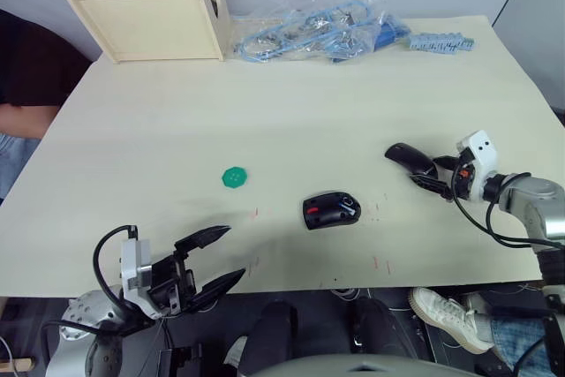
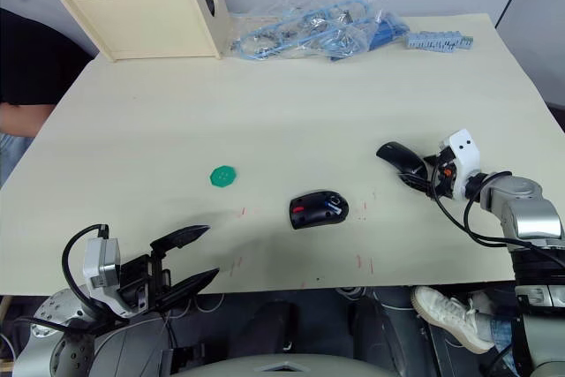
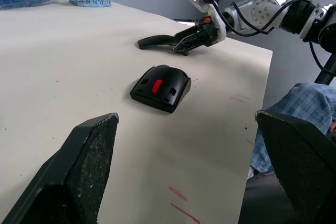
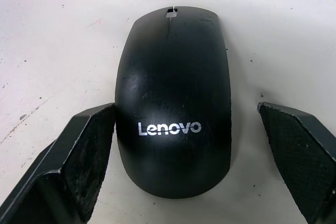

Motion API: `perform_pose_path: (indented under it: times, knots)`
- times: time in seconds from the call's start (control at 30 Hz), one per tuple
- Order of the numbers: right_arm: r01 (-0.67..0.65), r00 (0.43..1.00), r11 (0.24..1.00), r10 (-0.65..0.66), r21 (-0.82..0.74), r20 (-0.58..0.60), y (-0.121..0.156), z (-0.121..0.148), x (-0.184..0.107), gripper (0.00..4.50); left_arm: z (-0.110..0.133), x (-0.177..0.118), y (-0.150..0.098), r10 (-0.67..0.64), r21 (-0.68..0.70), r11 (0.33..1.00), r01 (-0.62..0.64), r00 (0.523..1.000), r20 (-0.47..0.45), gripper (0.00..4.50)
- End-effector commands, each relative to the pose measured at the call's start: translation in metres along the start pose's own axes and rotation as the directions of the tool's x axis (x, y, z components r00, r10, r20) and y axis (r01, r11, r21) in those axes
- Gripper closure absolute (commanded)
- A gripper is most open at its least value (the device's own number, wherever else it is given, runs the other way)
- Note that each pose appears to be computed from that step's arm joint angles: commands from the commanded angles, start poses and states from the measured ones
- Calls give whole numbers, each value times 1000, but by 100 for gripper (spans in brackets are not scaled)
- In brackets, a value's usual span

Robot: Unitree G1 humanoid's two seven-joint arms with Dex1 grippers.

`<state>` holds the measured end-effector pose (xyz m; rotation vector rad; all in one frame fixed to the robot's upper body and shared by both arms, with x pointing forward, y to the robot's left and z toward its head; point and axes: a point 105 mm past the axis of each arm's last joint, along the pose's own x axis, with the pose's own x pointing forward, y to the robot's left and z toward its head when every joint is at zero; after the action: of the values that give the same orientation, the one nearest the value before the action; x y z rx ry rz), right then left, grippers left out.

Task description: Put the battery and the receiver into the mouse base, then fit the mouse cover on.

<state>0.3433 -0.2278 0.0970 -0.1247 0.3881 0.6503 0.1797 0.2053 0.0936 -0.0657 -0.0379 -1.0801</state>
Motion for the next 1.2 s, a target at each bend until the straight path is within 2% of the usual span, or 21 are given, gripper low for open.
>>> perform_pose_path:
  times: [0.03, 1.2]
  knots:
    - [10, 999, 999, -8, -46, 37, 3, 10, -2, 0, 1, 1, -2, -13, 25, 1000, 13, 1000, 2, 7]
    - [30, 998, 999, -28, -32, 62, 2, 17, -8, 0, -2, 4, -2, -26, 18, 1000, 26, 1000, 10, 7]
